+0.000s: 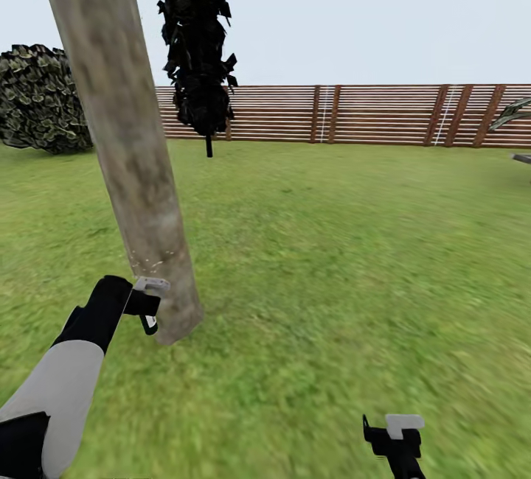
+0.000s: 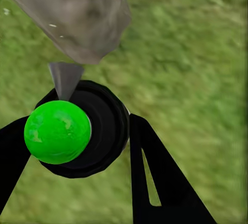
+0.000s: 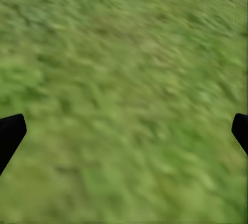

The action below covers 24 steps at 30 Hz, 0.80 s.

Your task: In the garden, pick up the pesticide atomizer on the floor and spray pesticide onto both trees until each tree trunk is fully covered.

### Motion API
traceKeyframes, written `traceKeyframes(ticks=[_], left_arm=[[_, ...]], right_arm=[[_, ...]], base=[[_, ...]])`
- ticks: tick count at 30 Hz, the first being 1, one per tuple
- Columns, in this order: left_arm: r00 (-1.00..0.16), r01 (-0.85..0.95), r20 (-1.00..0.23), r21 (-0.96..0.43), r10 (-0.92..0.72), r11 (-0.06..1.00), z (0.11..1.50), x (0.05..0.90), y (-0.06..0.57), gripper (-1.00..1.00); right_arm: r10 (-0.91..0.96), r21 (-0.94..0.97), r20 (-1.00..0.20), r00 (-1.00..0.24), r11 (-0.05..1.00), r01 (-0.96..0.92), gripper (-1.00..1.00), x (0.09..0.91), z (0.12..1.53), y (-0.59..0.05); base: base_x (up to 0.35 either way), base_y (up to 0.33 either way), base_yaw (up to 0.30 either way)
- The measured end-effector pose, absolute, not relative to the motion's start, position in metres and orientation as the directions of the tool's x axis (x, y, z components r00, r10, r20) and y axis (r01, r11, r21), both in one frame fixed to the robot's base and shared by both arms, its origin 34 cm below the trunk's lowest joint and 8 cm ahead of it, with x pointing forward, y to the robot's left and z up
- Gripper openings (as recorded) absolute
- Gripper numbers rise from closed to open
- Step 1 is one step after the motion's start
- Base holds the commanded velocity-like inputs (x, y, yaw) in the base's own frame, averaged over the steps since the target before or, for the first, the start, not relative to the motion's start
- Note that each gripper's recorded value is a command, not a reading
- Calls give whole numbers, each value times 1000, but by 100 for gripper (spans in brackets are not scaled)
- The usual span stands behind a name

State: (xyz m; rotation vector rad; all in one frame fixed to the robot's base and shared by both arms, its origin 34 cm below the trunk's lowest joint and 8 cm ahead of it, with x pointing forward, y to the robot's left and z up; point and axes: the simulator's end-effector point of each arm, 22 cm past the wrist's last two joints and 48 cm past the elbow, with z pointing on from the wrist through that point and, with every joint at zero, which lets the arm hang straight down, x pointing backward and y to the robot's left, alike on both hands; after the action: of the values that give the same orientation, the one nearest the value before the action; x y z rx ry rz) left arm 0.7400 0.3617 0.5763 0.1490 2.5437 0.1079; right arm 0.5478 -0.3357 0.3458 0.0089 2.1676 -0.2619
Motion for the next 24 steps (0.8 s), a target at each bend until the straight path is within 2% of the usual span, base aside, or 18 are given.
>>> traceKeyframes(ticks=[15,20,22,24], left_arm=[[-831,87,-541,109,132,990,570,737,362,-100],[-833,78,-537,121,132,990,569,734,373,-100],[-831,122,-539,58,134,991,562,738,321,-100],[-829,134,-539,68,149,989,561,738,314,-100]], right_arm=[[-91,-183,-813,-575,978,104,100,548,346,-334],[-90,-182,-813,-575,978,104,100,548,346,-335],[-90,-183,-813,-575,977,105,100,548,346,-335],[-91,-183,-813,-575,977,105,100,548,346,-336]], base=[[90,-276,270],[89,-275,44],[89,-275,2],[90,-275,1]])
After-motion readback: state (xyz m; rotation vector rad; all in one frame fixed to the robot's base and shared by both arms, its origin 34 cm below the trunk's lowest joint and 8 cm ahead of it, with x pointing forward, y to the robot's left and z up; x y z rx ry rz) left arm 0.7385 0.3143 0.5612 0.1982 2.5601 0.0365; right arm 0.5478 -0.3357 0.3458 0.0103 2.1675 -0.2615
